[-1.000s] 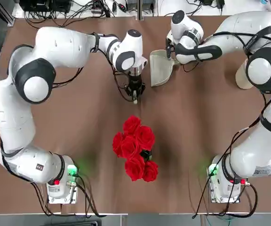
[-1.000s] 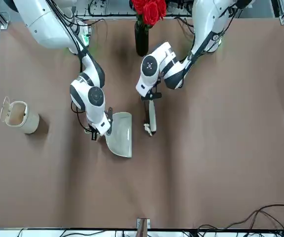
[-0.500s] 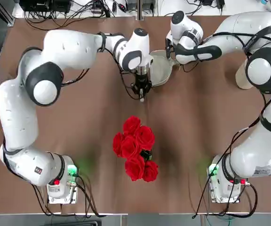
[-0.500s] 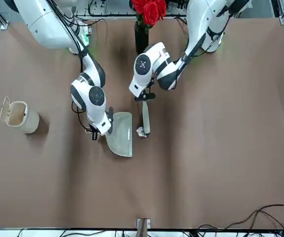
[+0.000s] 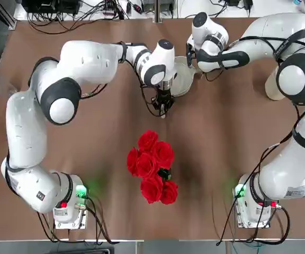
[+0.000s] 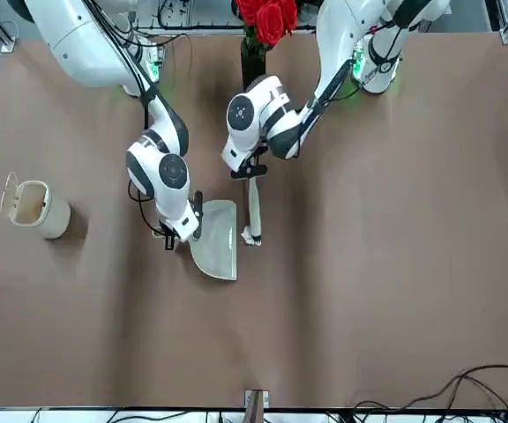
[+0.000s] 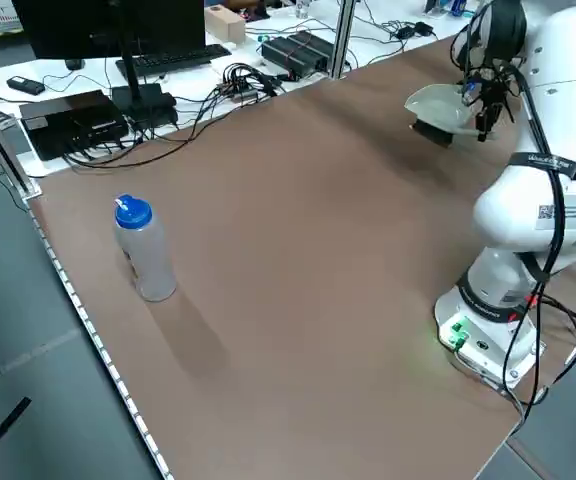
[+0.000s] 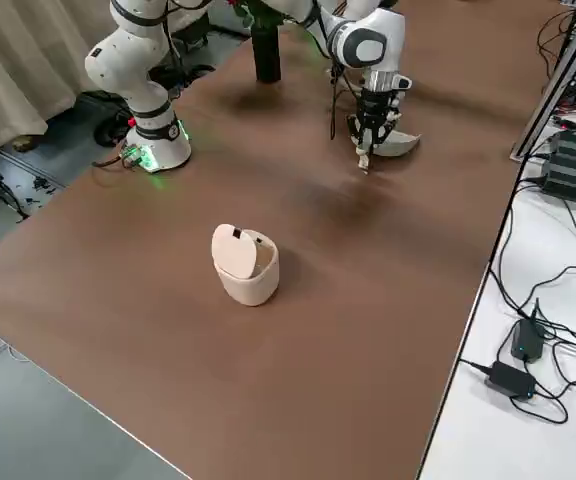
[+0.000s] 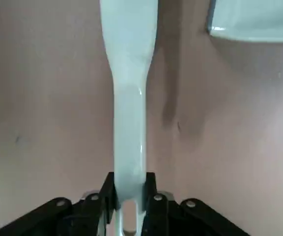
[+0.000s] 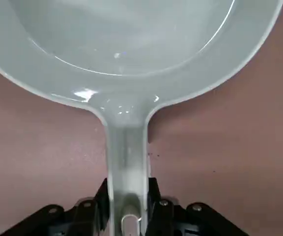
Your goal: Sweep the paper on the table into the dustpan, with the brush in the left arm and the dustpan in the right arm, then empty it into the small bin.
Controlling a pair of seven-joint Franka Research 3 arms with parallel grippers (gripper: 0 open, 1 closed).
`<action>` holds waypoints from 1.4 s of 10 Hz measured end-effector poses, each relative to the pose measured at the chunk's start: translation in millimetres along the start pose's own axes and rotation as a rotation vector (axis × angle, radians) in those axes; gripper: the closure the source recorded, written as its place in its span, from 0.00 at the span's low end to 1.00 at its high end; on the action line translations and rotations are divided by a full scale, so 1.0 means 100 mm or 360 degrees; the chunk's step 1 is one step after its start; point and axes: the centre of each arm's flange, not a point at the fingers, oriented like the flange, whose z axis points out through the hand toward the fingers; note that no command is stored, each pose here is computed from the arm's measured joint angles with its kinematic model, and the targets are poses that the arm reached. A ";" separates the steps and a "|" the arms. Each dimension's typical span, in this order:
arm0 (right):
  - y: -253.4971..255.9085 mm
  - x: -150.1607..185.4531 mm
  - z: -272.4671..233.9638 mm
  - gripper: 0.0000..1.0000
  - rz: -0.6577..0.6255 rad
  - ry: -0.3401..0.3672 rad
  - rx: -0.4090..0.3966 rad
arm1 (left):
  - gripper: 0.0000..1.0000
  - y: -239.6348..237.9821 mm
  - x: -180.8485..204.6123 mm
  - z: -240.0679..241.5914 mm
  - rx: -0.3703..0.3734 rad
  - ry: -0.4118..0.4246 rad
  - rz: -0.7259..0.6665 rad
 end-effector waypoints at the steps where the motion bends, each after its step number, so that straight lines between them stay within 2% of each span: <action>1: 0.00 0.00 0.00 0.67 0.0000 0.0000 0.0000 | 0.73 -0.01 0.04 -0.02 -0.0006 0.0002 -0.0009; 3: 0.00 0.00 0.00 0.67 0.0000 0.0000 0.0001 | 0.73 0.00 0.04 -0.04 -0.0014 0.0006 -0.0010; 7: 0.00 0.00 0.00 0.67 -0.0001 0.0000 0.0000 | 0.73 0.15 -0.04 -0.09 -0.0104 0.0050 0.0023; 10: -0.02 0.09 -0.05 0.67 0.0010 0.0015 -0.0008 | 0.73 0.22 -0.12 0.00 -0.0102 0.0040 0.0045; 14: -0.05 0.23 -0.07 0.67 0.0021 0.0037 -0.0009 | 0.73 0.20 -0.03 -0.05 -0.0117 0.0048 0.0026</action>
